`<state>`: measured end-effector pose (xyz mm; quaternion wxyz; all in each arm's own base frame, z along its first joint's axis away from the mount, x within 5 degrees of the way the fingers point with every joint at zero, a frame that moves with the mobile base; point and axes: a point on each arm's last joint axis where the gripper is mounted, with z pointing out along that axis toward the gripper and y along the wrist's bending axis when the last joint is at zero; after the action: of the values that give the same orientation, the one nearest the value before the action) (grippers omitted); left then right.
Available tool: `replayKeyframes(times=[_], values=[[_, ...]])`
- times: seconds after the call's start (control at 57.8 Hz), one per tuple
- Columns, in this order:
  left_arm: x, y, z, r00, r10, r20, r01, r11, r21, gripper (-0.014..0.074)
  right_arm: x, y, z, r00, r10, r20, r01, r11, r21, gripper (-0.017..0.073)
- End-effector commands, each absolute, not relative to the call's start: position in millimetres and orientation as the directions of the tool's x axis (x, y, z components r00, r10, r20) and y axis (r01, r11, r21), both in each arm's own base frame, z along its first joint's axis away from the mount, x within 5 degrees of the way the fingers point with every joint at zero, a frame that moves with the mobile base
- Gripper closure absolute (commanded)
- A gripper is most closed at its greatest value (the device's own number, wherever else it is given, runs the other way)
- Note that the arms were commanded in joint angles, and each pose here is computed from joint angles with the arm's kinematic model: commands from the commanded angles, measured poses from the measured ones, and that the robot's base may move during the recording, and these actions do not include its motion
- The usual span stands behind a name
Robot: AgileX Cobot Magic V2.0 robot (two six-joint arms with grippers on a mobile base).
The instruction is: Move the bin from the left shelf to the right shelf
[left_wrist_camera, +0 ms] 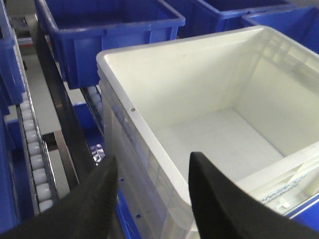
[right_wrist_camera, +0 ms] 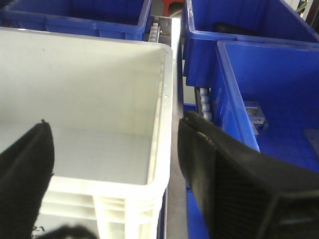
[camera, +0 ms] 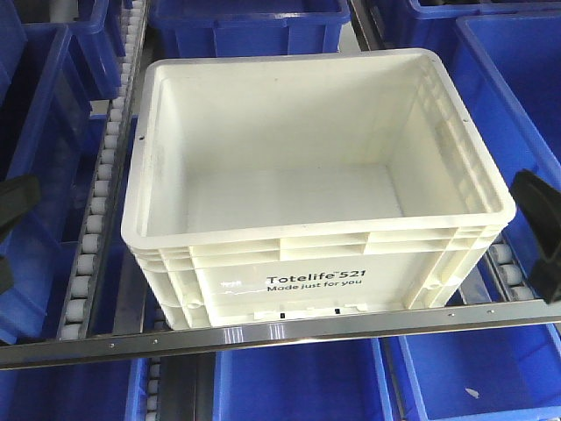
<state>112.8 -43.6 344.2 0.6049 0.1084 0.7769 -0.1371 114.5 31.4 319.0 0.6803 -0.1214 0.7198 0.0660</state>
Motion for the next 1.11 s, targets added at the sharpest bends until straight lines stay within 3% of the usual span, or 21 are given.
replayKeyframes(times=[0.0, 0.259, 0.484, 0.622, 0.813, 1.089], values=[[96, -38, 353, -0.09, -0.048, -0.995, 0.36, 0.93, -0.077, 0.027, 100, 29, 322, 0.077, -0.061, -0.995, -0.272, 0.959, -0.08, 0.006], [47, -18, 311, 0.016, -0.104, -0.994, 0.374, 0.923, -0.091, 0.027, 66, 19, 290, 0.117, 0.04, -0.992, -0.274, 0.962, 0.006, 0.006], [44, -17, 284, 0.004, -0.094, -0.996, 0.372, 0.924, -0.086, 0.027, 63, 17, 275, 0.076, 0.035, -0.997, -0.269, 0.963, 0.013, 0.0083], [44, -17, 283, -0.004, -0.092, -0.996, 0.371, 0.925, -0.087, 0.0327, 63, 17, 274, 0.066, 0.017, -0.998, -0.265, 0.964, -0.001, 0.023], [44, -17, 282, -0.02, -0.083, -0.996, 0.368, 0.926, -0.084, 0.0603, 63, 17, 274, 0.066, 0.018, -0.998, -0.265, 0.964, 0.0, 0.0575], [44, -17, 281, -0.032, -0.081, -0.996, 0.367, 0.926, -0.087, 0.0602, 63, 17, 274, 0.067, 0.019, -0.998, -0.265, 0.964, 0.0, 0.0567]])
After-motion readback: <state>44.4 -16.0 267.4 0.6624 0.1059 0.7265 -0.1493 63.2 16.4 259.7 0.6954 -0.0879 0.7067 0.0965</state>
